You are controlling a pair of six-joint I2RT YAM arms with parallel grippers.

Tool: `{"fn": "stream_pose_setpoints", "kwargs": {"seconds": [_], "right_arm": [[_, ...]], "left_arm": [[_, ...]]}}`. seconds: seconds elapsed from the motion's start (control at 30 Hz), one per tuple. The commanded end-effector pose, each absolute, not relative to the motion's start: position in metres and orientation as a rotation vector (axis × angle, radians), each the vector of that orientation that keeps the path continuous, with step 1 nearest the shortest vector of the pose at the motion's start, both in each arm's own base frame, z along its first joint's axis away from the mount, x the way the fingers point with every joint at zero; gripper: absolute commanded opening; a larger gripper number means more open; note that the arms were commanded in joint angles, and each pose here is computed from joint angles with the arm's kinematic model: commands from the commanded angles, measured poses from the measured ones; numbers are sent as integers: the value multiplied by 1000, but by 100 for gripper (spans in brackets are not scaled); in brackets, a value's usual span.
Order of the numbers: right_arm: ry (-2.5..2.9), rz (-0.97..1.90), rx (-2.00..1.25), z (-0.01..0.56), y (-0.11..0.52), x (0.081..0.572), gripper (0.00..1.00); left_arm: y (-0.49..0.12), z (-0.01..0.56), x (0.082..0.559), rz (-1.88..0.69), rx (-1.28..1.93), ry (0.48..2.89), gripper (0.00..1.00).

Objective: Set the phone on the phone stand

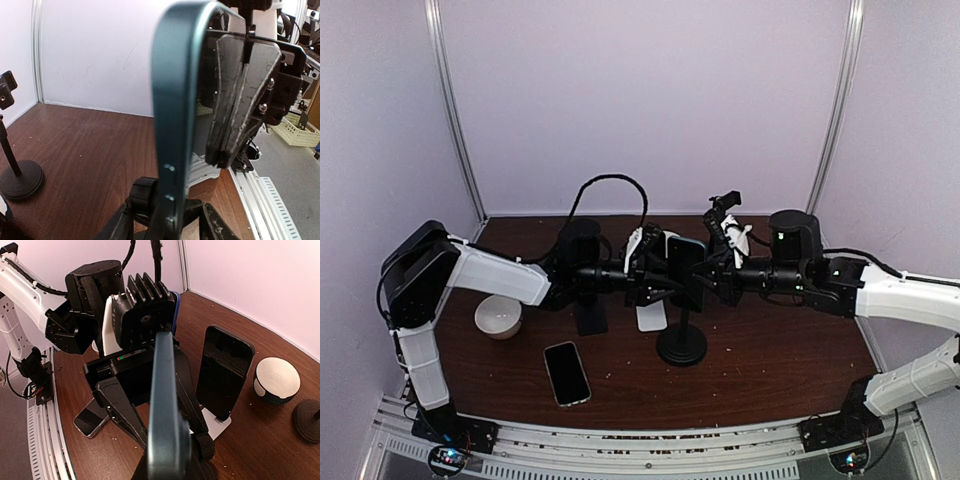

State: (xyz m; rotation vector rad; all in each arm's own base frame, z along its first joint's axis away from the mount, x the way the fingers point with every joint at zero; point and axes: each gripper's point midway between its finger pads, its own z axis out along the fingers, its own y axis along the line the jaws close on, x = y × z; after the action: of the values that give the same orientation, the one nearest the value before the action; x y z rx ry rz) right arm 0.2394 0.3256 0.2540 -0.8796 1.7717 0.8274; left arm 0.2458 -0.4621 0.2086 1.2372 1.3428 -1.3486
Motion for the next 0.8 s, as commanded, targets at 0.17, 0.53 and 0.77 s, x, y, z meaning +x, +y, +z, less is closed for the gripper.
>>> {"fn": "stream_pose_setpoints", "kwargs": {"seconds": [0.17, 0.53, 0.77], "right_arm": [[1679, 822, -930, 264, 329, 242, 0], [1696, 788, -993, 255, 325, 245, 3], [1680, 822, -1000, 259, 326, 240, 0]], "left_arm": [[-474, 249, 218, -1411, 1322, 1128, 28], [-472, 247, 212, -1428, 1349, 1103, 0], [-470, 248, 214, -1415, 1346, 1109, 59]]}}
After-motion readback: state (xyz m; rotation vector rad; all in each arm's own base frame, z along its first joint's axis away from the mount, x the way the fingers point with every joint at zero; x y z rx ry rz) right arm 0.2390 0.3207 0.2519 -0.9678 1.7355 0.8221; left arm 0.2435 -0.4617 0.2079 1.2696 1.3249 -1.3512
